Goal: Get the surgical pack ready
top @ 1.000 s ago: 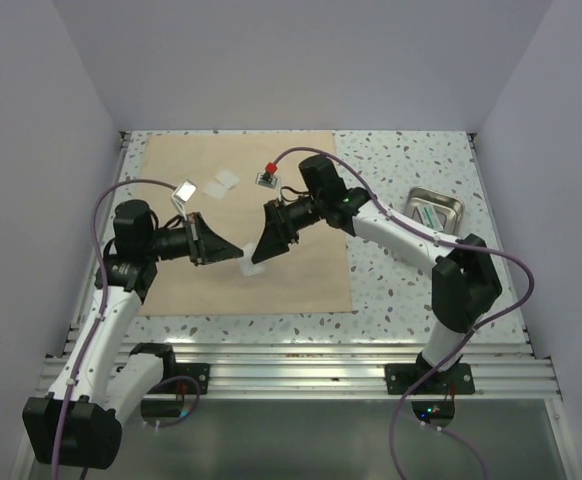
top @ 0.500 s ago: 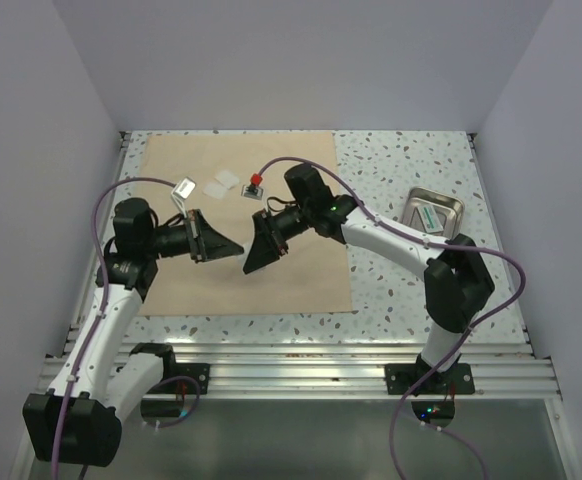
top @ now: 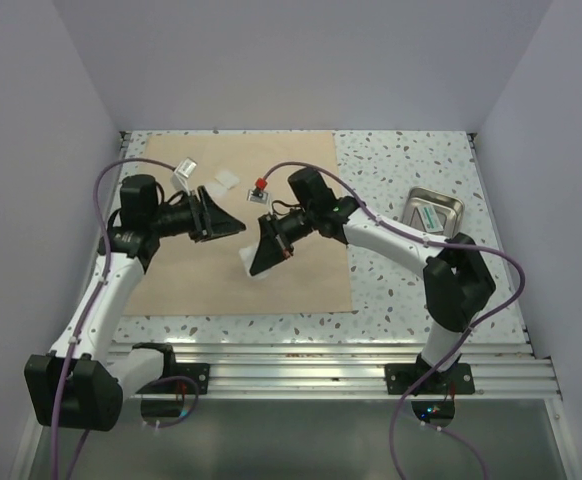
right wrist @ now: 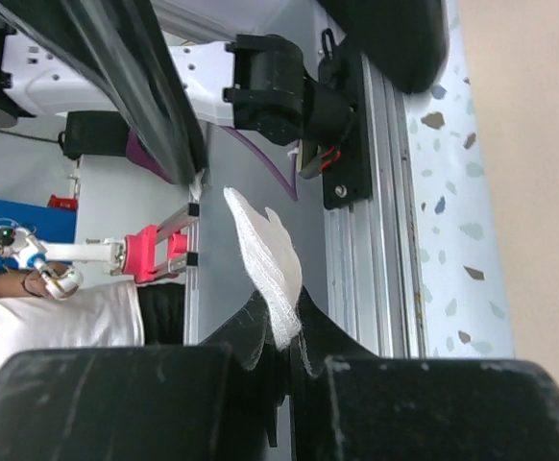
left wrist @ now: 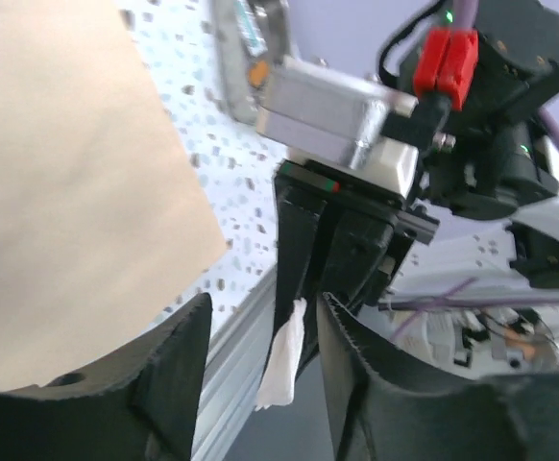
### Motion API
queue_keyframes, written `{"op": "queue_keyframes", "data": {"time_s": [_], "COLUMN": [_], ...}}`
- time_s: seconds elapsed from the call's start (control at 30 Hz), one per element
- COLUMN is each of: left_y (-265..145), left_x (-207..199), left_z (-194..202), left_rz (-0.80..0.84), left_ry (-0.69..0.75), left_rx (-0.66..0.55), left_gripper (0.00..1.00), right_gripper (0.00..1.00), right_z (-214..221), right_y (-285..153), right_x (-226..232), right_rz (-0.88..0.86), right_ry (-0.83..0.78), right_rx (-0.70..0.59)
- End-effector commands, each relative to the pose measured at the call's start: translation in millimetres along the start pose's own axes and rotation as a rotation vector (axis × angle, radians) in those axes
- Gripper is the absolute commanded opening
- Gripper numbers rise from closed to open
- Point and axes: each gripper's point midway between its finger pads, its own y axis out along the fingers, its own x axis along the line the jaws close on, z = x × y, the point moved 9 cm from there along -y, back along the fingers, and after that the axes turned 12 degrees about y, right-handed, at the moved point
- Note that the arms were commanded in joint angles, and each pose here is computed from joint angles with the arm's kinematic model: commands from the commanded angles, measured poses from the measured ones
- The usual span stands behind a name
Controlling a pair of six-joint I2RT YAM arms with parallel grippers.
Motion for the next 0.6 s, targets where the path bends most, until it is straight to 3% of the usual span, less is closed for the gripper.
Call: {"op": "queue_keyframes", "data": {"time_s": [0.0, 0.07, 0.2, 0.4, 0.57], "left_y": [-1, -4, -7, 2, 10], "left_x": [15, 20, 54, 75, 95], "left_z": [-20, -33, -32, -35, -35], "left_rz": [-0.242, -0.355, -0.637, -0.686, -0.713], "left_ry": [0.018, 0.065, -0.007, -0.03, -0.052], "left_rx": [-0.002, 0.018, 0.159, 0.185, 0.243], "left_gripper": [0.53, 0.55, 0.53, 0.51, 0.5], "right_gripper": [0.0, 0.0, 0.0, 0.0, 0.0], "right_z": [6, 3, 7, 26, 43], "right_y": [-21, -37, -85, -211, -271], "right_x": [-4, -18, -48, -104, -121], "right_rz": [0.06, 0.14, 0.373, 0.778, 0.99], "right_ry": [0.053, 0.108, 0.282, 0.63, 0.764], "right_rx": [-0.035, -0.098, -0.225, -0.521, -0.594]}}
